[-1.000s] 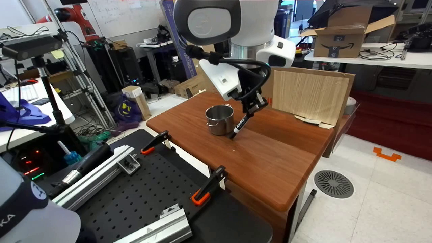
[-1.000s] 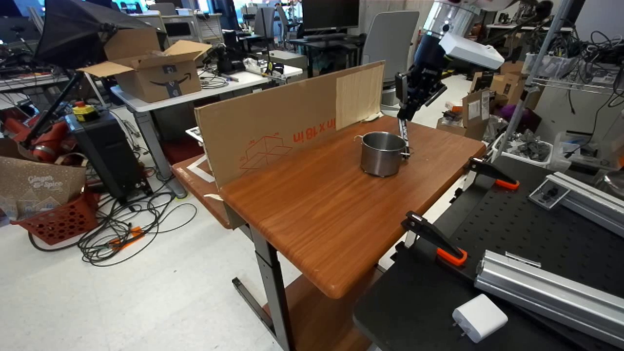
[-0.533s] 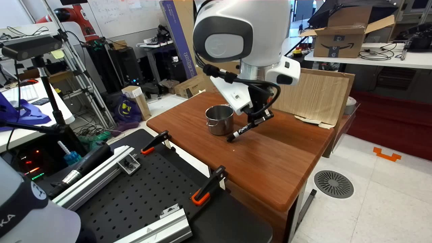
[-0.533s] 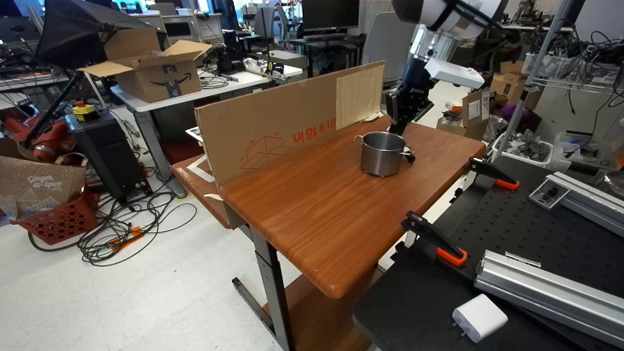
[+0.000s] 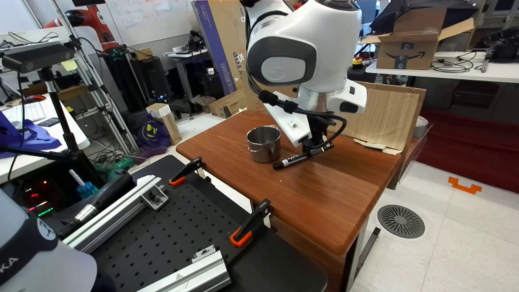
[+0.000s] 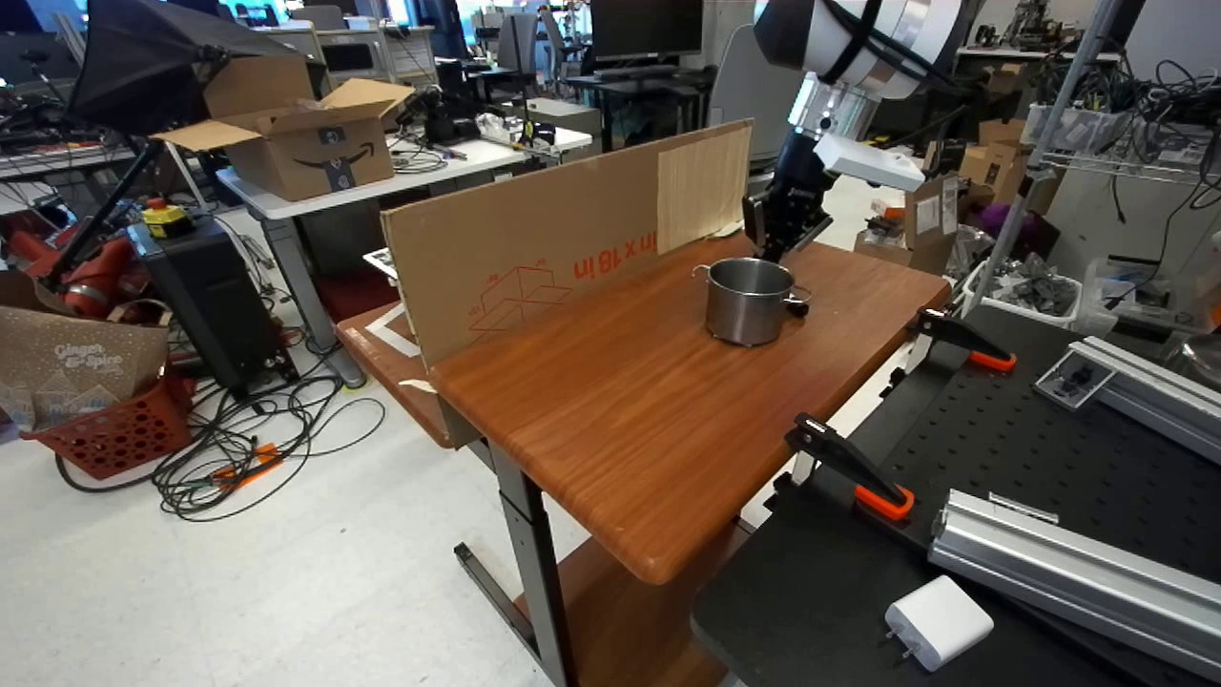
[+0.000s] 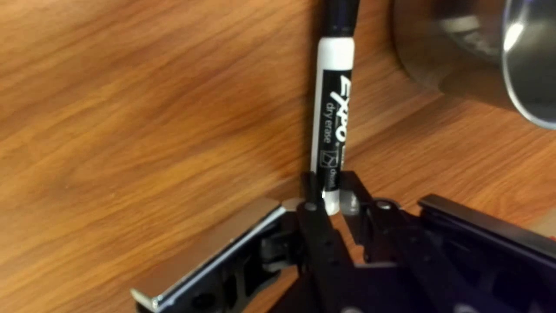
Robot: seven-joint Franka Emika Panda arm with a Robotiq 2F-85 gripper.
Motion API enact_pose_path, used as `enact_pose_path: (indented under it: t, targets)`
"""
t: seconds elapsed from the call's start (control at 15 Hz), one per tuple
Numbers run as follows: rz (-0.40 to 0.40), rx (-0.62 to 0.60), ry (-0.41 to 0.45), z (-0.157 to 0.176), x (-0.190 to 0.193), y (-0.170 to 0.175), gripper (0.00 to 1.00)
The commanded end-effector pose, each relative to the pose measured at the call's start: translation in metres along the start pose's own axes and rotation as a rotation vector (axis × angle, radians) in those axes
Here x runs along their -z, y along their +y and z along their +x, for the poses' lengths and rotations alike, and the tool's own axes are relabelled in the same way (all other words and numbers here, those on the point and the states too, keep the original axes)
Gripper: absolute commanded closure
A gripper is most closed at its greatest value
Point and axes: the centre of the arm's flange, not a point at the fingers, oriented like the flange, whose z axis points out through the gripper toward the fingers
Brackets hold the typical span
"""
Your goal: Remove the marker from the pot and place it on the table
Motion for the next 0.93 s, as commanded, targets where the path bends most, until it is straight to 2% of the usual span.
enact_pose_path:
  t: [0.0,0.07,0.13,0.53,0.87]
  targets:
    - [0.012,0.007,0.014,0.007,-0.006,0.003,0.66]
    - [0.015,0.006,0.014,0.007,-0.005,0.003,0.66]
    - [0.016,0.007,0.011,0.007,-0.005,0.003,0.47]
    - [0.027,0.004,0.008,0.005,-0.002,0.002,0.03]
    - [0.04,-0.014,-0.005,-0.001,0.006,0.0,0.0]
